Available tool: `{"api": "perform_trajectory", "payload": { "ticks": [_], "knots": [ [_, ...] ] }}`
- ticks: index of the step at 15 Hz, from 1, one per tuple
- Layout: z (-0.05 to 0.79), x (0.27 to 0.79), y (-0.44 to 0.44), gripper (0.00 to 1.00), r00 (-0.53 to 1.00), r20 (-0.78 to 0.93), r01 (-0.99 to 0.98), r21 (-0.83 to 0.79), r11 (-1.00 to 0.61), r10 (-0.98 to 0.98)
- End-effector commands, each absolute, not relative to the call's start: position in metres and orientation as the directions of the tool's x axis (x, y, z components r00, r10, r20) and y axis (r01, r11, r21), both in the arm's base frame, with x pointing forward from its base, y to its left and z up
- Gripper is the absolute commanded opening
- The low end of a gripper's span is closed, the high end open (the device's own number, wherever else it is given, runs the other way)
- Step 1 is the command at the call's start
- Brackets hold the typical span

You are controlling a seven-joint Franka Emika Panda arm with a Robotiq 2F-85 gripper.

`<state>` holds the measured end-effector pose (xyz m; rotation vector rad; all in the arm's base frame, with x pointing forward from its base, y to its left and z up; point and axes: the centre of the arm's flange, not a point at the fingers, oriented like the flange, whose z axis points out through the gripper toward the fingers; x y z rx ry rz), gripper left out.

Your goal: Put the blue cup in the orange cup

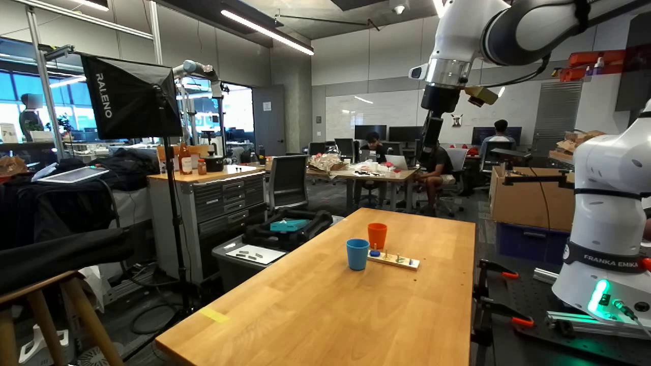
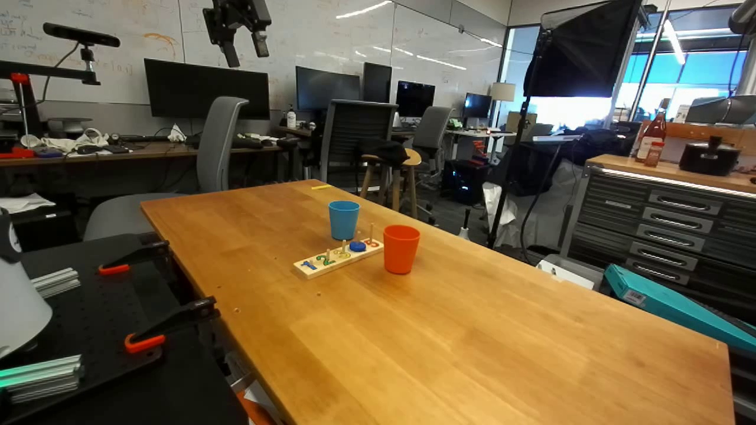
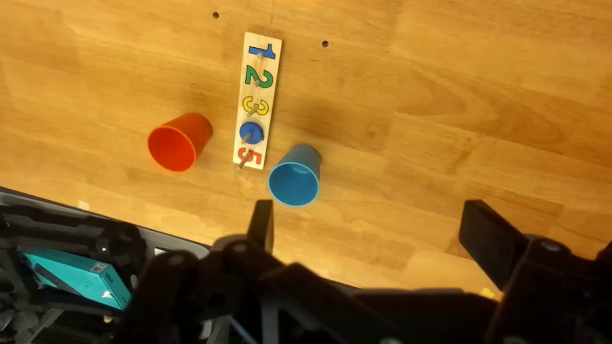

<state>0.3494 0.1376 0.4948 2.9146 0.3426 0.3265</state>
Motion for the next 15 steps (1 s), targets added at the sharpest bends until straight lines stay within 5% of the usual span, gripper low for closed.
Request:
{"api": "perform_trajectory", "payload": {
  "ticks": [1, 15],
  "knots": [
    [0.465, 0.386, 0.167, 1.0, 0.95, 0.185, 0.202, 0.246, -0.948, 0.25],
    [0.332, 0.524, 0.176, 1.0, 0.988, 0.078, 0.089, 0.397, -0.914, 0.13]
  ]
}}
